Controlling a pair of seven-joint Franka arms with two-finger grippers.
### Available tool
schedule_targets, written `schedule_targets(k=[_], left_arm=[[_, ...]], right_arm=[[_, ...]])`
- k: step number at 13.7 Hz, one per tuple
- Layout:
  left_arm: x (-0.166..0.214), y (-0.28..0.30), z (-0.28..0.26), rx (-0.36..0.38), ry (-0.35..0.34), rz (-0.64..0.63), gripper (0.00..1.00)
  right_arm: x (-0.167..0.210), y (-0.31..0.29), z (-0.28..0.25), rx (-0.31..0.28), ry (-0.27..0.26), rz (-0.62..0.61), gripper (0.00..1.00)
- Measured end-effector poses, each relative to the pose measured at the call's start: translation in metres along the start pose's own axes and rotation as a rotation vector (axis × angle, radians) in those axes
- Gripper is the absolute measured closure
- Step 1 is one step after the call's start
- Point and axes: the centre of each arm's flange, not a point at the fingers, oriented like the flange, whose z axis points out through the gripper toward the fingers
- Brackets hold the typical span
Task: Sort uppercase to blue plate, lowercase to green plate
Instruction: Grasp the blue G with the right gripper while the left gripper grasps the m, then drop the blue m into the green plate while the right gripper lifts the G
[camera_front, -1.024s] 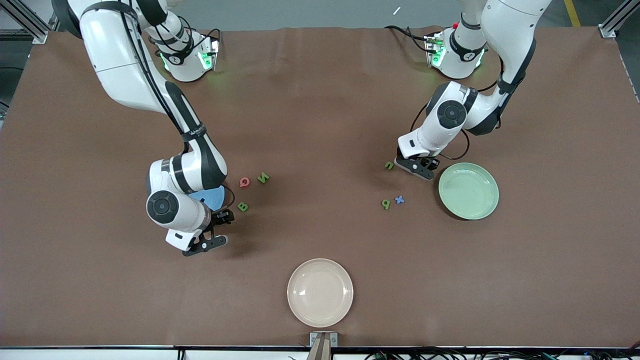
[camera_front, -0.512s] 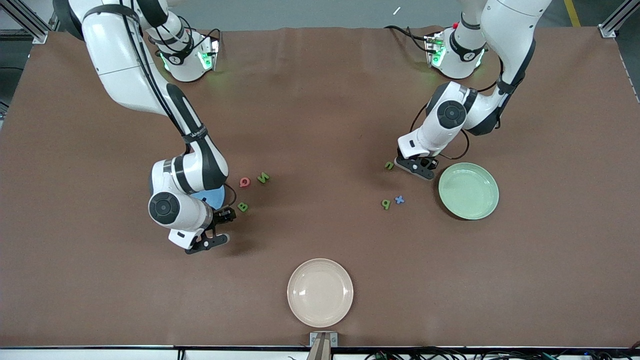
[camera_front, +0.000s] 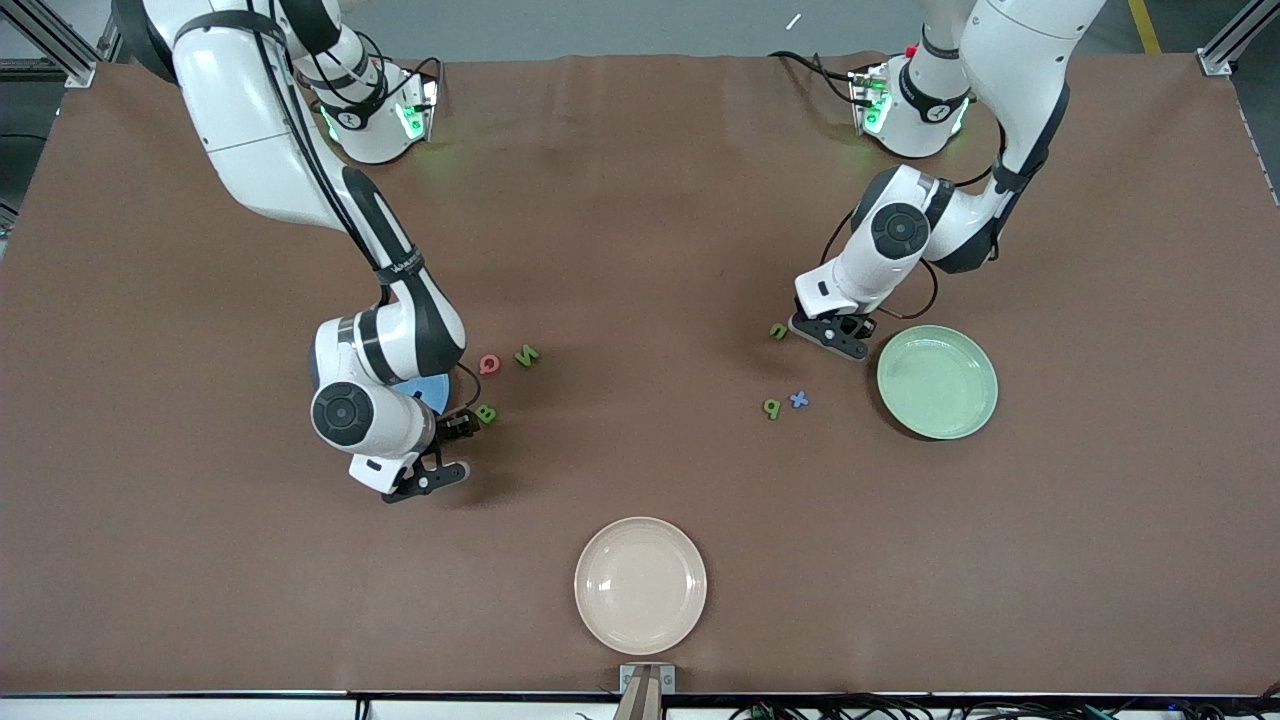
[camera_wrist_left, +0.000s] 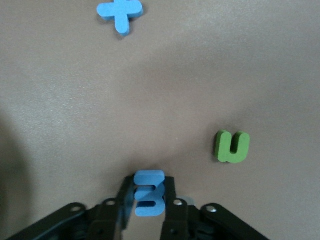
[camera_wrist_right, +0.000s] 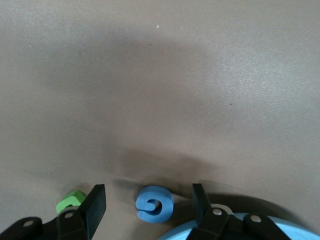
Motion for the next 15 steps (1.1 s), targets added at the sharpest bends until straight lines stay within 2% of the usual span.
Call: schedule_targets(k=[7,9,11,15], left_arm=[[0.006,-0.007,-0.010,0.007,0.006,-0.013,0.73],[0.011,-0.018,-0.032,0.028,-0.036,-0.028,0.73],[0.015,-0.038,-0.063,0.057,-0.066,-0.047,0.73],[0.010,-0.108,-0.092,0.085,-0.056,-0.049,0.73]], right_arm=[[0.000,0.000,0.000,-0.001,0.000,-0.071,0.25],[0.000,0.000,0.000,-0.005,0.000,-0.092,0.25],[0.001,-0.001,0.000,-0.009,0.003,-0.121,0.25],[-0.002,-0.003,0.004,-0.025,-0.008,-0.152,0.26]])
